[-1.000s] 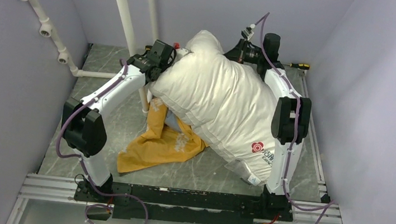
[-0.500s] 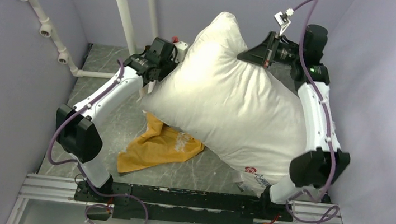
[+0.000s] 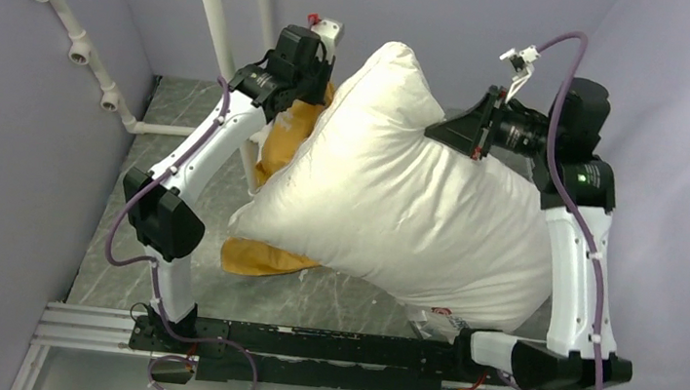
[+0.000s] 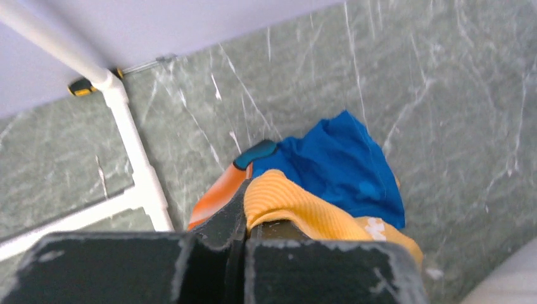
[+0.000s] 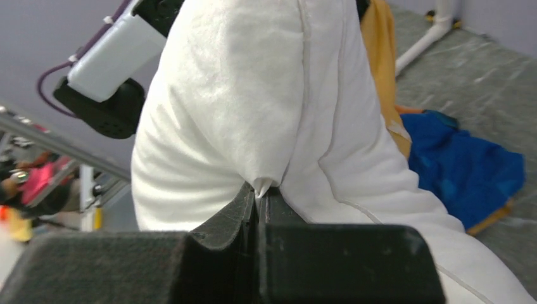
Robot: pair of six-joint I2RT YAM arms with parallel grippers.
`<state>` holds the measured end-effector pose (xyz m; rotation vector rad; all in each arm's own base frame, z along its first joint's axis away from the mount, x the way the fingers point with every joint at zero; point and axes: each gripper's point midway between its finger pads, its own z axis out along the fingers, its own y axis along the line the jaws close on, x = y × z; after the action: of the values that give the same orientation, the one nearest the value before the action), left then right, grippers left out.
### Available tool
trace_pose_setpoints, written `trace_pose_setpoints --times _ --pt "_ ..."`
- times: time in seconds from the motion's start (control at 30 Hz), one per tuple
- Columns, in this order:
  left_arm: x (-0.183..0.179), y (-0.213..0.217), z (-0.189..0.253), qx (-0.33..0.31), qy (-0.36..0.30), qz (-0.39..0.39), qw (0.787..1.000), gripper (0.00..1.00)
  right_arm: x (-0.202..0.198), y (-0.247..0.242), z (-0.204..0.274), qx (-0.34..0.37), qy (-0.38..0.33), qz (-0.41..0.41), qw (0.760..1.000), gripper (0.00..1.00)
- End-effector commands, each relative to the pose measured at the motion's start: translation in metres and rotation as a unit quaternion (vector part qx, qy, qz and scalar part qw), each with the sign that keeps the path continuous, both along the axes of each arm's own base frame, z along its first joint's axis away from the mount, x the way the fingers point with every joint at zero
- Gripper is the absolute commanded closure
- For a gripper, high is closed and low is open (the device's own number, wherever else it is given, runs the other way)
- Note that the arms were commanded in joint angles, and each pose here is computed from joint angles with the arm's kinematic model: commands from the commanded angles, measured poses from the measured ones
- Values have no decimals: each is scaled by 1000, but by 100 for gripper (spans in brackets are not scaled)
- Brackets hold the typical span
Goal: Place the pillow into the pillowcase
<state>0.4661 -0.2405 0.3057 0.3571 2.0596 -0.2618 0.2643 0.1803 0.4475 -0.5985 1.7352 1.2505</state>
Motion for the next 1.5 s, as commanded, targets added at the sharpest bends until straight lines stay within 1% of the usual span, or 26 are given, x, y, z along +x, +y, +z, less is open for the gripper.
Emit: trace_pose_setpoints --times 0.0,0.17,0.27,0.37,0.5,0.57,0.67,0.8,0.97,1.1,1.2,1.3,1.47 --pt "23 -1 64 -43 -93 31 994 100 -21 -15 23 -37 -73 -55 995 100" --pt "28 -3 98 -69 -147 42 986 100 -26 -1 5 -19 -44 25 999 100" --pt "31 -2 125 -84 -193 57 976 100 -35 8 -6 -11 -39 62 997 100" --pt "29 -13 154 -92 -247 53 963 100 -47 27 -22 -20 -22 113 993 100" --pt "34 -33 167 -47 -292 38 954 100 -51 51 -54 -74 8 137 988 100" --pt "38 -38 165 -31 -298 36 953 100 -44 57 -69 -93 27 127 987 100" --pt "39 -38 163 -22 -302 39 952 100 -21 56 -96 -118 64 80 988 100" --pt "31 -34 160 -17 -306 37 951 100 0 60 -124 -123 135 46 982 100" --pt "22 -21 160 4 -314 46 948 100 24 64 -137 -115 177 10 977 100" --pt "8 -23 163 -1 -328 18 945 100 47 64 -165 -133 233 -3 963 100" --pt "-1 -22 169 1 -349 7 937 100 59 64 -178 -151 256 -6 955 100" --pt "-7 -20 177 2 -372 -2 928 100 75 60 -187 -165 265 -30 950 100" --pt "-15 -16 181 14 -395 -6 919 100 94 50 -179 -163 254 -76 950 100"
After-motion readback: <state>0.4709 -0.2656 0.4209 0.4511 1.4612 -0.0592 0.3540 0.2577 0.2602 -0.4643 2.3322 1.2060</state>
